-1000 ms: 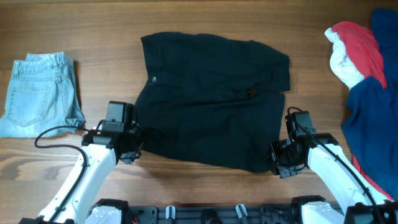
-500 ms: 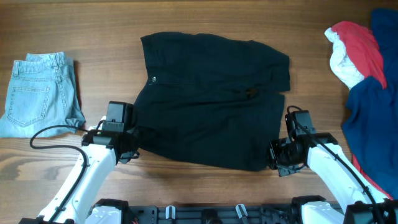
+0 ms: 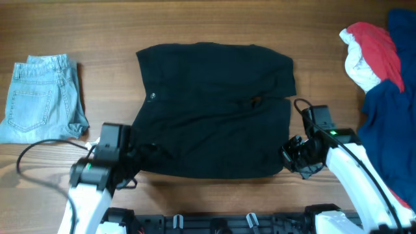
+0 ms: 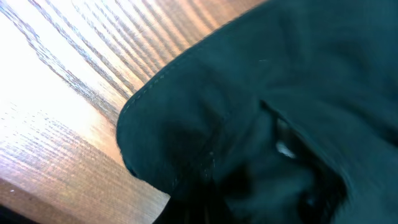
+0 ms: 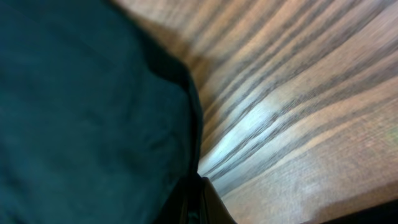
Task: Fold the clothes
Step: 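Lift the bottom edge with both grippers and fold it up toward the top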
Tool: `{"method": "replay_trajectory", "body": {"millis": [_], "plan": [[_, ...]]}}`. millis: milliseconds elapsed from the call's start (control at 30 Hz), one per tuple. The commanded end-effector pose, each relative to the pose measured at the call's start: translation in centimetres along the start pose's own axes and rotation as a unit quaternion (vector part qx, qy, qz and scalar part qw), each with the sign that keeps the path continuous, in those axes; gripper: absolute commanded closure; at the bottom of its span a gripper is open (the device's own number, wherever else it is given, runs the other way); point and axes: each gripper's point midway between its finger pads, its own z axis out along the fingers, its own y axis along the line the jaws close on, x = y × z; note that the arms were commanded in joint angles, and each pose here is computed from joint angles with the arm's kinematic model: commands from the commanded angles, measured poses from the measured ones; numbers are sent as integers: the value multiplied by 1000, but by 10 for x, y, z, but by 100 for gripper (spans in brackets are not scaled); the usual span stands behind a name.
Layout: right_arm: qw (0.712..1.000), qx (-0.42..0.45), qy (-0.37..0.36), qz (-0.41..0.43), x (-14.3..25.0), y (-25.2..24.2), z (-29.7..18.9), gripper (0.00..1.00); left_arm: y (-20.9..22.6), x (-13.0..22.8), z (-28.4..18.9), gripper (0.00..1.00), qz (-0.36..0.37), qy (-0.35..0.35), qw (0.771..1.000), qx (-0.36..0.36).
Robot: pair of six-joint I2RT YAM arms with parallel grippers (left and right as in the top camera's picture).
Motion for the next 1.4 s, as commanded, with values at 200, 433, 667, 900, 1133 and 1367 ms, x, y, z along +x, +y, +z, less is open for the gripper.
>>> {"method": "replay_trajectory", "body": {"millis": [200, 433, 667, 900, 1133, 1367], "plan": [[969, -128, -202, -65, -19, 35, -148, 96, -35, -29, -122, 96, 78, -133, 976, 152], [930, -139, -304, -152, -60, 100, -218, 96, -77, -76, -138, 96, 64, -211, 958, 185], [920, -106, -319, -200, -127, 181, -177, 96, -130, -127, -59, 96, 66, -200, 970, 124], [916, -101, -319, -223, -164, 220, -126, 96, -178, -176, 8, 89, 52, -251, 958, 127], [908, -126, -330, -225, -181, 245, -107, 95, -200, -192, 33, 88, 47, -272, 949, 152], [907, -126, -319, -244, -185, 253, -90, 16, -204, -194, 26, 54, 83, -284, 943, 151]]}}
